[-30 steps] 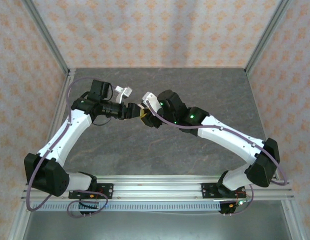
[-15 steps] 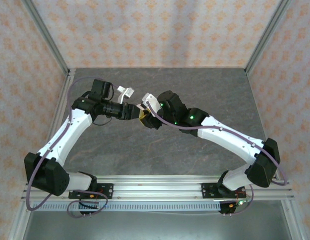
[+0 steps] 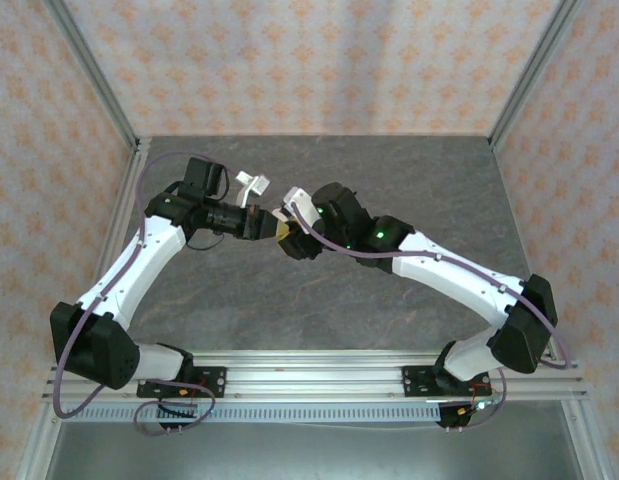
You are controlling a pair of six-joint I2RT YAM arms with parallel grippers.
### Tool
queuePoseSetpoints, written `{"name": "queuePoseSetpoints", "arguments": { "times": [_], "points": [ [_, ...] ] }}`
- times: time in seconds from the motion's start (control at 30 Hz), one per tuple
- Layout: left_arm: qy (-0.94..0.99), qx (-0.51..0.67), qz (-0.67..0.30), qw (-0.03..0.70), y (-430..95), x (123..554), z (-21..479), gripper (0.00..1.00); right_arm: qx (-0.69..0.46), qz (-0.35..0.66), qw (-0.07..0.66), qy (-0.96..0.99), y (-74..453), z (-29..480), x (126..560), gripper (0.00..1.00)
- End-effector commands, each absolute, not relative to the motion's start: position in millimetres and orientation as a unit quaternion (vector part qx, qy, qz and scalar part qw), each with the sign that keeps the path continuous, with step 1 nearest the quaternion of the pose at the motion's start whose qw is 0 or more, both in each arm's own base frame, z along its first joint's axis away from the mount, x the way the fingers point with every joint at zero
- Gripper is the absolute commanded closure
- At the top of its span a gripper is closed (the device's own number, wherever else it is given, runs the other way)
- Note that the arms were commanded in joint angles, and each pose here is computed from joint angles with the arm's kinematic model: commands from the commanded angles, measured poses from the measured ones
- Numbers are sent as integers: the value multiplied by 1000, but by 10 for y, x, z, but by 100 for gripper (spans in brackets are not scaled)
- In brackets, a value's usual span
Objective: Insert wireless bluetooth earbuds into charging case
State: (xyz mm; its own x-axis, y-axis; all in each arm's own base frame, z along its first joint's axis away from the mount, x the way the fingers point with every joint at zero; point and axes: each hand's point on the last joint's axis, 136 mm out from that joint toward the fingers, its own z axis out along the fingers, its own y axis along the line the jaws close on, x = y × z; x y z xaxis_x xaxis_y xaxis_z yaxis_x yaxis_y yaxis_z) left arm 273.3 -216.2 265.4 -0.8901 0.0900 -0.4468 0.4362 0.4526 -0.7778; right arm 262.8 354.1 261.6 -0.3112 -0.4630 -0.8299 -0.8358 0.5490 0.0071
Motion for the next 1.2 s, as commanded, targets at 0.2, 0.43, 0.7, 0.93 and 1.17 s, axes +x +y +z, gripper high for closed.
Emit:
{"name": "queuePoseSetpoints", "arguments": {
  "times": [0.2,0.43,0.7,0.93,1.17],
  "points": [
    [829,132,-493,230,-2011,2835,2817,90,-318,263,487,769,3322,3380,2723,35],
    [818,123,-493,268,-1973,2963,2922,92,-212,379,465,771,2971,3795,2701,35],
    [769,126,-495,383,-1906,3003,3427,95,-117,562,373,729,2990,3965,2816,39],
    [726,113,-527,427,-1888,2933,3838,96,-114,665,316,667,3156,4138,2812,36],
    [715,107,-544,426,-1941,2868,3983,96,-132,695,294,642,3262,4205,2781,38]
  ]
}}
